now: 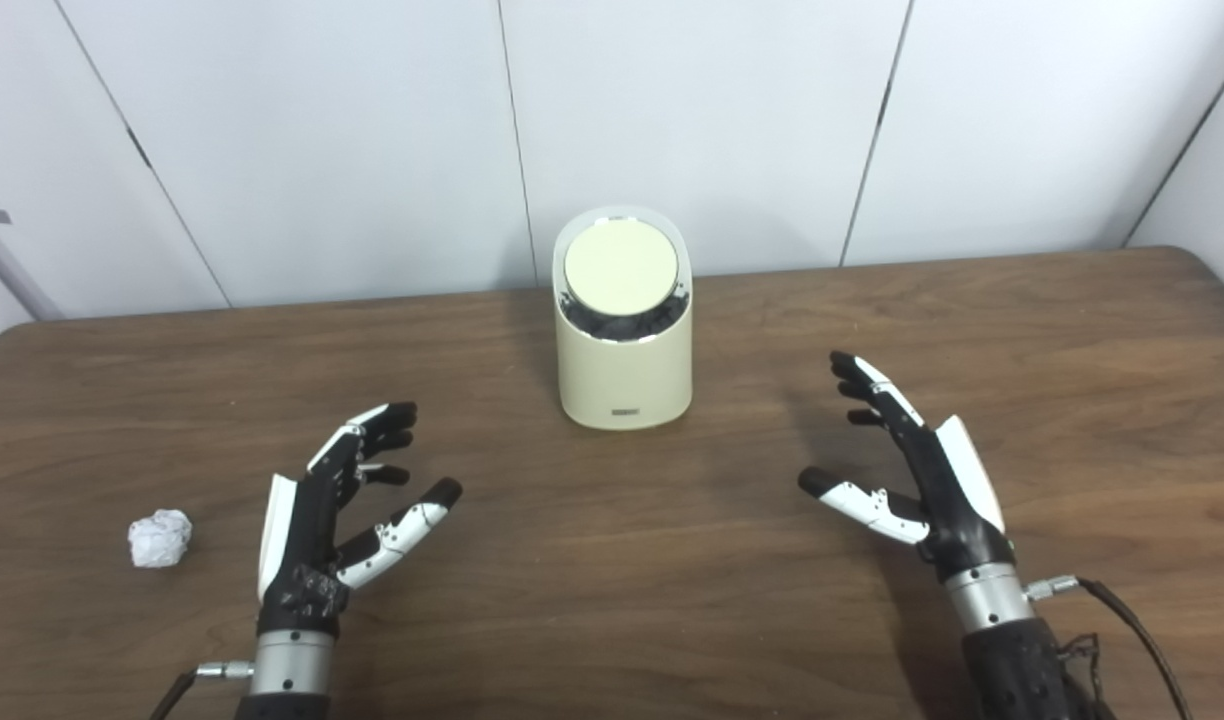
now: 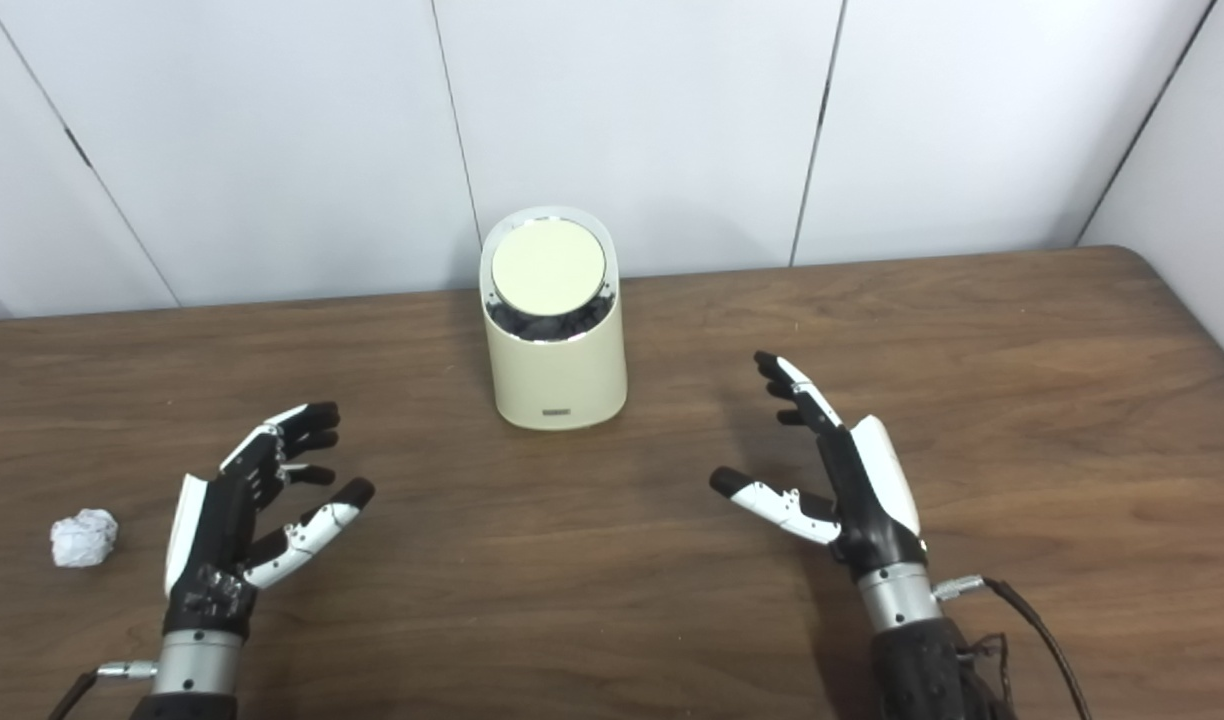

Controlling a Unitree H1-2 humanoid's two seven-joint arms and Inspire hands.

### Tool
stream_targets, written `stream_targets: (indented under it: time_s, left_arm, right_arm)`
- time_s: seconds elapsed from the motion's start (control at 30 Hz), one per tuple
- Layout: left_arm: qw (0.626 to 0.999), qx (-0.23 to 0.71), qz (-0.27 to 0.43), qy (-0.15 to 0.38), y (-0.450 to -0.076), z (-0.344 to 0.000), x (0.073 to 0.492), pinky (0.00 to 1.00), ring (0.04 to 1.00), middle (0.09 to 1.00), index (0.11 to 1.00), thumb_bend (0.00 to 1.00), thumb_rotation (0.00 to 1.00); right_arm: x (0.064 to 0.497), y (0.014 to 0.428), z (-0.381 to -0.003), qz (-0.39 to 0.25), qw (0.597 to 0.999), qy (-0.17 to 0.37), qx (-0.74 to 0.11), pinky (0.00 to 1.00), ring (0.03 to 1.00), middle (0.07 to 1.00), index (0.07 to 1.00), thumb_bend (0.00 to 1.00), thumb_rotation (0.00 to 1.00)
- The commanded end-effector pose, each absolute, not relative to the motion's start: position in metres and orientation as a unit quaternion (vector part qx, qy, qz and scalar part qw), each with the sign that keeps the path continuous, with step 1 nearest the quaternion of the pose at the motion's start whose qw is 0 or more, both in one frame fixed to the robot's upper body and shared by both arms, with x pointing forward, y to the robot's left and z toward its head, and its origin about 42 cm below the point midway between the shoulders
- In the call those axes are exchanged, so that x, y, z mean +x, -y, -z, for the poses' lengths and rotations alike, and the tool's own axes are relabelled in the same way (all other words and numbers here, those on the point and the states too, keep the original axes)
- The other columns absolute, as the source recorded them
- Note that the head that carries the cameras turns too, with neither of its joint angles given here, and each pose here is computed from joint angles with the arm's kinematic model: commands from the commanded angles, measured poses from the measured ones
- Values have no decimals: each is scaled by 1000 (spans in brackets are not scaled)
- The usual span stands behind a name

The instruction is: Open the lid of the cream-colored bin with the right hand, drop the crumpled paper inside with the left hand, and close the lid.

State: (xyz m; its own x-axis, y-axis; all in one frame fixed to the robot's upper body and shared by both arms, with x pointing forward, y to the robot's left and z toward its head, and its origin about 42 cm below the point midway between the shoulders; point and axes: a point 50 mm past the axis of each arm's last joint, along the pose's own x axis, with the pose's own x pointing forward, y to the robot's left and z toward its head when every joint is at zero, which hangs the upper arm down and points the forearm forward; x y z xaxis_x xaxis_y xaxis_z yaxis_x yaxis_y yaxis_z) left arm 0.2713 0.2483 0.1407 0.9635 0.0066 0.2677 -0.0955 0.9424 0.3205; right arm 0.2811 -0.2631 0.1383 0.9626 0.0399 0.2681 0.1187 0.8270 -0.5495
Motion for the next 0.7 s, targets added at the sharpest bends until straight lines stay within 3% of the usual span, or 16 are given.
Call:
stream_targets:
  time_s: [0.0, 0.67]
  left_arm:
    - [972, 161, -29, 168, -244, -154, 272, 626, 762, 785, 775, 743, 355]
    - [974, 144, -34, 171, -215, -157, 280, 640, 752, 782, 775, 795, 364]
  right_arm:
    - [284, 266, -153, 24, 941, 177, -288, 766, 856, 883, 889, 801, 741]
    - [289, 300, -152, 21, 937, 176, -300, 817, 885, 900, 905, 754, 758]
